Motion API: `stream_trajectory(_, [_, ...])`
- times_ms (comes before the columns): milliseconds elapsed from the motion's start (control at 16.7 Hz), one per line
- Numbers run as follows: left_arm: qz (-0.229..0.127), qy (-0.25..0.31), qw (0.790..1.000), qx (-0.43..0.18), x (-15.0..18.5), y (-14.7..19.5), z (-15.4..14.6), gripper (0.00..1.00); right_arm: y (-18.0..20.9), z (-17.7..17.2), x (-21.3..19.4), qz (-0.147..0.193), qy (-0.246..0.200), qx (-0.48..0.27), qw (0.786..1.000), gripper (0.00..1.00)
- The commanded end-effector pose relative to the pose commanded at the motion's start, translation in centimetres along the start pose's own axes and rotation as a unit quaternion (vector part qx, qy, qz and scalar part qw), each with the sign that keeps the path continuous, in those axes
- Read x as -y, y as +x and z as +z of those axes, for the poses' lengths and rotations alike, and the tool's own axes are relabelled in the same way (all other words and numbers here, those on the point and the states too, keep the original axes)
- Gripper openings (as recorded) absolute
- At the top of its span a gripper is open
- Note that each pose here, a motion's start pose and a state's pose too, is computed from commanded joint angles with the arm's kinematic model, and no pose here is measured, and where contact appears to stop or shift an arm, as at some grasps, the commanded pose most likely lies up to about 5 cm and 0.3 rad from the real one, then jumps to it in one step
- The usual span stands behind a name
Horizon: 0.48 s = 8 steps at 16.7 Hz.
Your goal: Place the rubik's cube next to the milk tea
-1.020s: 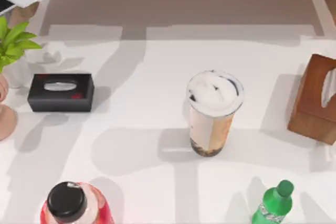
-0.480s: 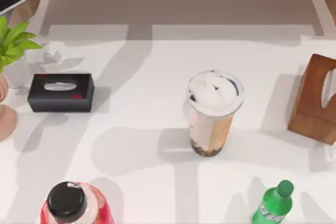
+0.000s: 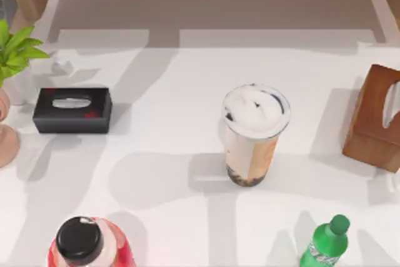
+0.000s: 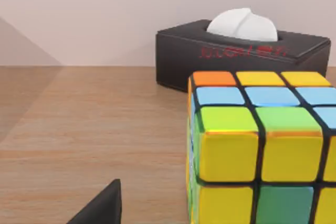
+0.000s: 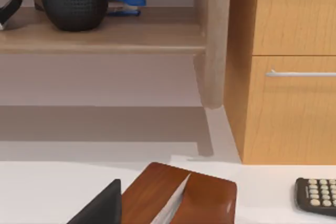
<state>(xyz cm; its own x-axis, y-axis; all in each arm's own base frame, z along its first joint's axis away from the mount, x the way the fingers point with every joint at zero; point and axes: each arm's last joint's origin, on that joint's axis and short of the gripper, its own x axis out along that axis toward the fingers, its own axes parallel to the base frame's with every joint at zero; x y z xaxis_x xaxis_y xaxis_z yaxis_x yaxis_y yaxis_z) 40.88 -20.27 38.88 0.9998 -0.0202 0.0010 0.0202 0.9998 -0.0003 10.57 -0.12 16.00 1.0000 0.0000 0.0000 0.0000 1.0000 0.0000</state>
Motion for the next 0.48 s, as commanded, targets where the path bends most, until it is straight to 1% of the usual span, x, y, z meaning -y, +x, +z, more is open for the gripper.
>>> stream_trajectory(240, [0.0, -0.001, 1.0, 0.002, 0.6, 3.1, -0.8, 1.0, 0.0, 0.0, 0.0, 0.0, 0.0, 0.0, 1.0, 1.0])
stream_trajectory(480, [0.0, 0.0, 1.0, 0.0, 0.7, 3.6, -1.2, 1.0, 0.0, 0.0, 0.0, 0.0, 0.0, 0.0, 1.0, 1.0])
